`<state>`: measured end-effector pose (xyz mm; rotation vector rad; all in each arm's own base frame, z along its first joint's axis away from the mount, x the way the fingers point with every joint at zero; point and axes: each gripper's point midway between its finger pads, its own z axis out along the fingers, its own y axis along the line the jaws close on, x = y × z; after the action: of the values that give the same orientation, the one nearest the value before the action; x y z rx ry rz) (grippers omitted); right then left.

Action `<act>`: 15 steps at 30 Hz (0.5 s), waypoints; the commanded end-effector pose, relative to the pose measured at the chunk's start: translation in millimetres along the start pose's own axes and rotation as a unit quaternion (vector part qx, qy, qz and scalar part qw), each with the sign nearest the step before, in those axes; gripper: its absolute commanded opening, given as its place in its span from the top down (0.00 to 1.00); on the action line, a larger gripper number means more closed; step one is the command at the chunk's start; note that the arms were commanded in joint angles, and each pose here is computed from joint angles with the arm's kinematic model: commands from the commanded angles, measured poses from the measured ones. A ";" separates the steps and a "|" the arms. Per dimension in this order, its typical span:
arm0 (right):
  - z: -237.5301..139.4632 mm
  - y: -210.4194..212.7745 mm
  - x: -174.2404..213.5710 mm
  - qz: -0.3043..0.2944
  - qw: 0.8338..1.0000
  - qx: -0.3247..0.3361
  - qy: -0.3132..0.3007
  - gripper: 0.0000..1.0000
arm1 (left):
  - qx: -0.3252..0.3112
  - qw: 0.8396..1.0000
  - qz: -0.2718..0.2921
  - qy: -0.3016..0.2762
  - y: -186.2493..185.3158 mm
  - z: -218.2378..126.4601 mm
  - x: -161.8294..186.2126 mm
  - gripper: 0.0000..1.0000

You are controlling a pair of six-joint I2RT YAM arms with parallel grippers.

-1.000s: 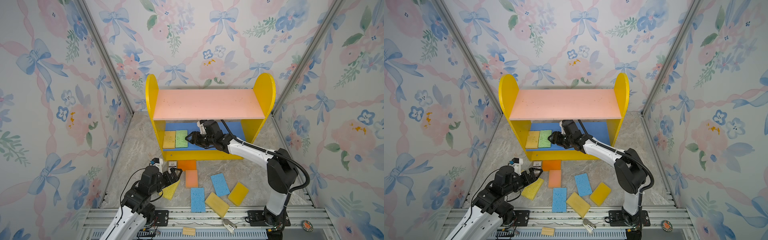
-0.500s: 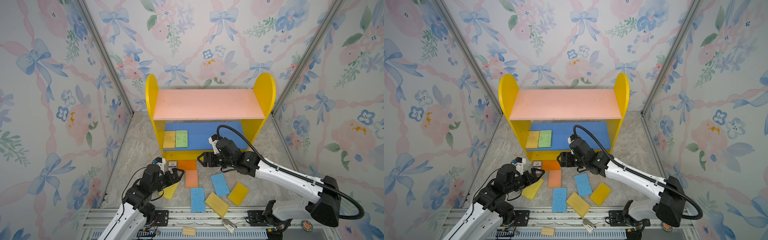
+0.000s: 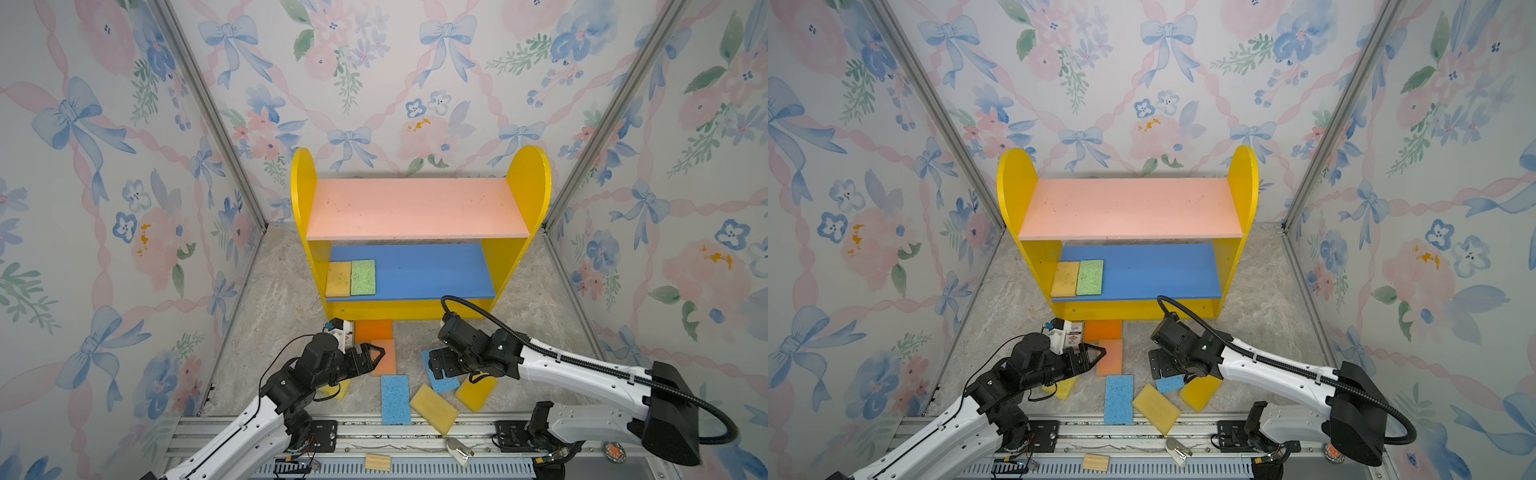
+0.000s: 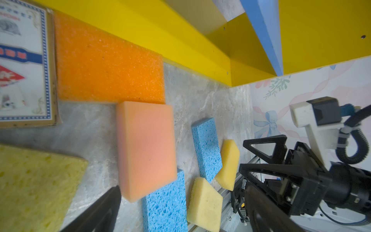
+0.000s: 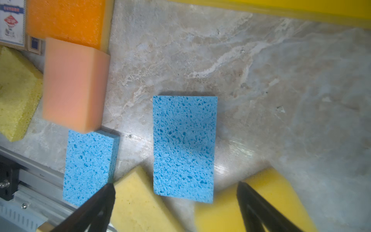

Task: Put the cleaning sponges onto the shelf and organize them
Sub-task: 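Lower the right gripper onto the small yellow sponge and grasp it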

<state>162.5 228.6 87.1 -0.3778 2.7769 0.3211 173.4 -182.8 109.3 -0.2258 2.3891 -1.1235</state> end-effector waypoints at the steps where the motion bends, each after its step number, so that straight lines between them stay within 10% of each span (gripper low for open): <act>1: 9.2 4.8 -3.6 -0.017 1.000 0.002 0.014 0.03 | 0.017 1.000 -0.002 0.000 -3.3 2.0 1.7 0.02; 15: -28.8 -83.1 40.2 0.229 0.960 0.160 0.006 0.03 | -0.001 1.000 0.005 -0.010 2.9 4.9 -2.6 0.02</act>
<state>156.0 172.1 94.8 0.0775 2.8241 0.1094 174.3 -182.6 101.8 -0.2412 2.3945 -1.1200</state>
